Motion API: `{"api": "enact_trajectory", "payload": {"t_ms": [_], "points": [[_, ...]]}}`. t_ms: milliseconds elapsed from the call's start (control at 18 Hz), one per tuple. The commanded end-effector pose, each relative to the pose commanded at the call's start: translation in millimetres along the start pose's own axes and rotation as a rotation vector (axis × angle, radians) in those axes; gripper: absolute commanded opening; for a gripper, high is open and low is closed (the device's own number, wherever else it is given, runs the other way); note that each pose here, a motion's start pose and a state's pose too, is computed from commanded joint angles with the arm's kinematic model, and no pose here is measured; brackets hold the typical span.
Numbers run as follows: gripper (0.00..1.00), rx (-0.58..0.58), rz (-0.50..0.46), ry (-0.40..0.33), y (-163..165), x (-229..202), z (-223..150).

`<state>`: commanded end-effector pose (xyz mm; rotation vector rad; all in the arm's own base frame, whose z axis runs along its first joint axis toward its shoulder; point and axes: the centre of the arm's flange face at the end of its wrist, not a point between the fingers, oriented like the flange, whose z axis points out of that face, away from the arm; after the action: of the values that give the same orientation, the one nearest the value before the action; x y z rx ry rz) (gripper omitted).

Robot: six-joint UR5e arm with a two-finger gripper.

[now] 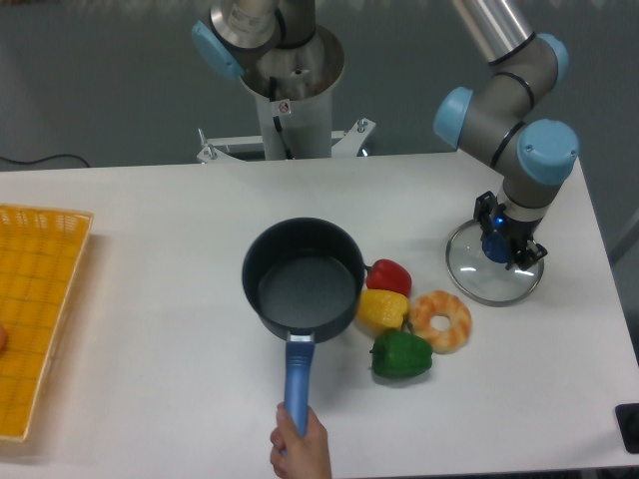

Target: Place the lid on the table

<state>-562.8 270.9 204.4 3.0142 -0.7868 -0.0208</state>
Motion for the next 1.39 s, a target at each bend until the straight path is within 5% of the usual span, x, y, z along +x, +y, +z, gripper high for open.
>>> {"api": "enact_trajectory", "payload": {"t_ms": [278, 500, 1000, 1389], "points": [[0.51, 0.0, 0.0, 0.0, 0.0, 0.0, 0.0], [0.71, 0.001, 0.002, 0.0, -0.3, 0.3, 0.5], [0.97, 0.0, 0.001, -0.005, -0.2, 0.3, -1.5], [0.99, -0.015, 0.006, -0.042, -1.8, 4.0, -34.6]]}}
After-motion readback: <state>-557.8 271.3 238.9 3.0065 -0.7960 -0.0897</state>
